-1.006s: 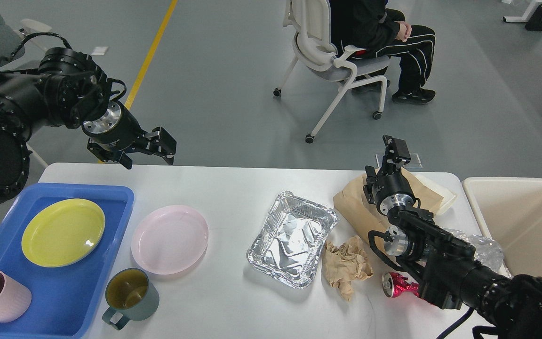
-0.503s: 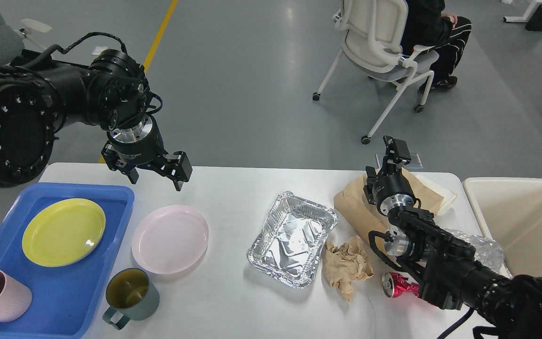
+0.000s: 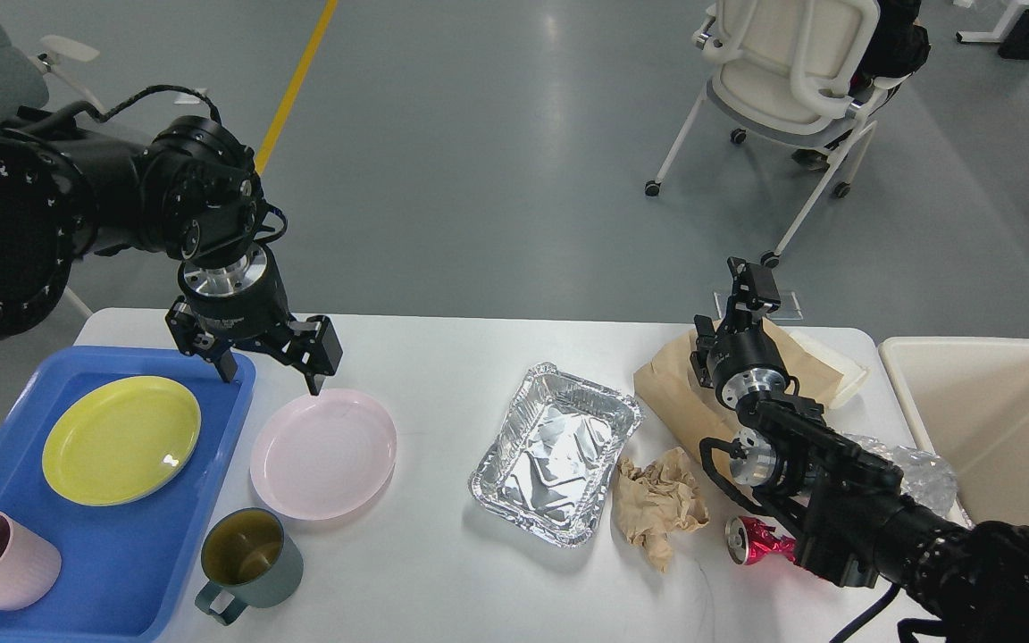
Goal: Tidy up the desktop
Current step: 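Move the left gripper down toward the grey mug of tea, then grasp the grey mug with the left gripper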
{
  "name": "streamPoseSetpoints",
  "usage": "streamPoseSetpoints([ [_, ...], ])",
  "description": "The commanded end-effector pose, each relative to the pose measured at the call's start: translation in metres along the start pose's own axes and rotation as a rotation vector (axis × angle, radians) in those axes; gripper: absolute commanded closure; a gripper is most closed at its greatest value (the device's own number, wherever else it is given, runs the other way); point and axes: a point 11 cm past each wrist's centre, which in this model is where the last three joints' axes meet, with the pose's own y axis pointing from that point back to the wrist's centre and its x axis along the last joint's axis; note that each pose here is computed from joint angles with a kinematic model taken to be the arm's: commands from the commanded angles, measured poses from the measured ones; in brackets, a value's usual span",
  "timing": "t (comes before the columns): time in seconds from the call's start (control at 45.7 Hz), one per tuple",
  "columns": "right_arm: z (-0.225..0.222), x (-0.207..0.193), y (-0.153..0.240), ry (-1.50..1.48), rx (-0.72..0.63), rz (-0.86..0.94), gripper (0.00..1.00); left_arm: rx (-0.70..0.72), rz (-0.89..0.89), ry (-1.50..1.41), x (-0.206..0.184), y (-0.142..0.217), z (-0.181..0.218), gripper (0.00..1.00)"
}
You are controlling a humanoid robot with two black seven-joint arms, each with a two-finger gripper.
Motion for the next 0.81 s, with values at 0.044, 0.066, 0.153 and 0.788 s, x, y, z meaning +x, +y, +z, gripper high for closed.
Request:
streamPoseSetpoints([
  [0.044,0.000,0.000,0.000,0.000,-0.001,0.000,0.00,-0.019,-0.073,0.043,-0.020,-0.012,-0.014,0.04],
  [0.066,0.000,0.000,0.000,0.000,0.001,0.000,0.00,-0.021,-0.074,0.051,-0.021,-0.012,-0.017,0.04],
  [0.153,0.000,0.000,0.000,0.000,0.001,0.000,0.00,-0.027,-0.084,0.068,-0.024,-0.014,-0.023,0.04],
  [0.788,0.000,-0.001,0.000,-0.001,0.000,-0.001,0.00,0.024,-0.193,0.123,-0.065,-0.091,-0.057,0.04],
])
